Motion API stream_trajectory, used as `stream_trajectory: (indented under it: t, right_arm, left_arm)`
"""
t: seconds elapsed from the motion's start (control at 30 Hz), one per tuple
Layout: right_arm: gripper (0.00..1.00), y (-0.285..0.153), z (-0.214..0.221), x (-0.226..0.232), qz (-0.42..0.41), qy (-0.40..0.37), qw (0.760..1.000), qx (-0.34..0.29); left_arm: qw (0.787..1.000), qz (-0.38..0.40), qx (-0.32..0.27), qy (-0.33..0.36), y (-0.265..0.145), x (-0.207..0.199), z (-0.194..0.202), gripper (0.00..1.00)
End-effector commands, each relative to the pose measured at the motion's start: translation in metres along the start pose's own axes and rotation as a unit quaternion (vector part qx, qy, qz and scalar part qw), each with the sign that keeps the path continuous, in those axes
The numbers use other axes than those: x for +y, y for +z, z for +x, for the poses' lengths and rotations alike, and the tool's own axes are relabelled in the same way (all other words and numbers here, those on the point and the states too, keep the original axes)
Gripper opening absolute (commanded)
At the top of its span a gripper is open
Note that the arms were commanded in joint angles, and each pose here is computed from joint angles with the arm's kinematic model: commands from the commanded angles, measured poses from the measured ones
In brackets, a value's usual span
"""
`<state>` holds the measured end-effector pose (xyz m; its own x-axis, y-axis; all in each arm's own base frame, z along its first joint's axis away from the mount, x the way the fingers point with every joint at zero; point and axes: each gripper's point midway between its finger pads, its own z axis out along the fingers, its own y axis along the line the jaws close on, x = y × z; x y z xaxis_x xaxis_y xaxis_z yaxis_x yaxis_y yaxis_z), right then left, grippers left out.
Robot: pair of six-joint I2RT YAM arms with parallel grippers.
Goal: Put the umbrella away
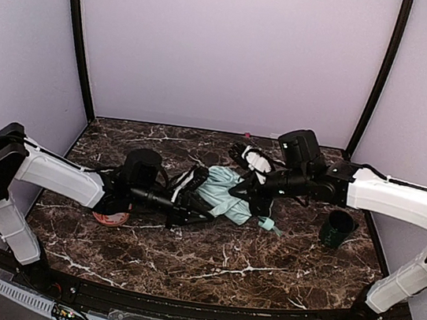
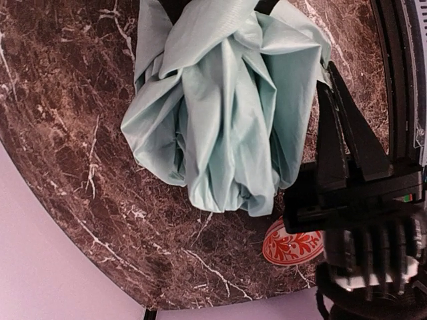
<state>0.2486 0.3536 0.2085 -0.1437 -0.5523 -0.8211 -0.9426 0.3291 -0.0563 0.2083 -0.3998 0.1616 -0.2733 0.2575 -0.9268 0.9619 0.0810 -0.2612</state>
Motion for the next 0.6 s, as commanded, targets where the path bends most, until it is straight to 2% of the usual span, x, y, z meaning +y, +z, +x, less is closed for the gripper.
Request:
stream_trajectory:
  t: [0.0, 0.1, 0.2, 0.3, 0.4, 0.47, 0.57]
  right_arm:
    - [0.0, 0.021, 0.019, -0.007, -0.038, 0.055, 0.998, 0.016]
    - [0.0, 0.046, 0.056, -0.014, -0.053, 0.096, 0.992, 0.065]
    - [0.03, 0.066, 0.081, -0.021, -0.063, 0.126, 0.985, 0.101]
    - [0.16, 0.079, 0.091, -0.035, -0.053, 0.151, 0.98, 0.115]
    - [0.37, 0.085, 0.102, -0.047, -0.049, 0.174, 0.975, 0.128]
    - [0.49, 0.085, 0.106, -0.053, -0.051, 0.181, 0.973, 0.133]
    - [0.58, 0.081, 0.098, -0.054, -0.055, 0.172, 0.976, 0.125]
  left_arm:
    - [0.999, -0.023, 0.023, -0.019, -0.016, -0.006, 0.016, 0.0]
    - [0.989, -0.108, 0.09, -0.035, -0.031, 0.014, 0.051, 0.0]
    - [0.972, -0.163, 0.171, 0.019, -0.041, 0.019, 0.084, 0.0]
    - [0.938, -0.219, 0.258, 0.075, -0.046, 0.027, 0.112, 0.0]
    - [0.907, -0.247, 0.325, 0.103, -0.049, 0.032, 0.128, 0.0]
    - [0.898, -0.252, 0.346, 0.104, -0.051, 0.033, 0.135, 0.0]
    - [0.897, -0.247, 0.351, 0.105, -0.051, 0.032, 0.144, 0.0]
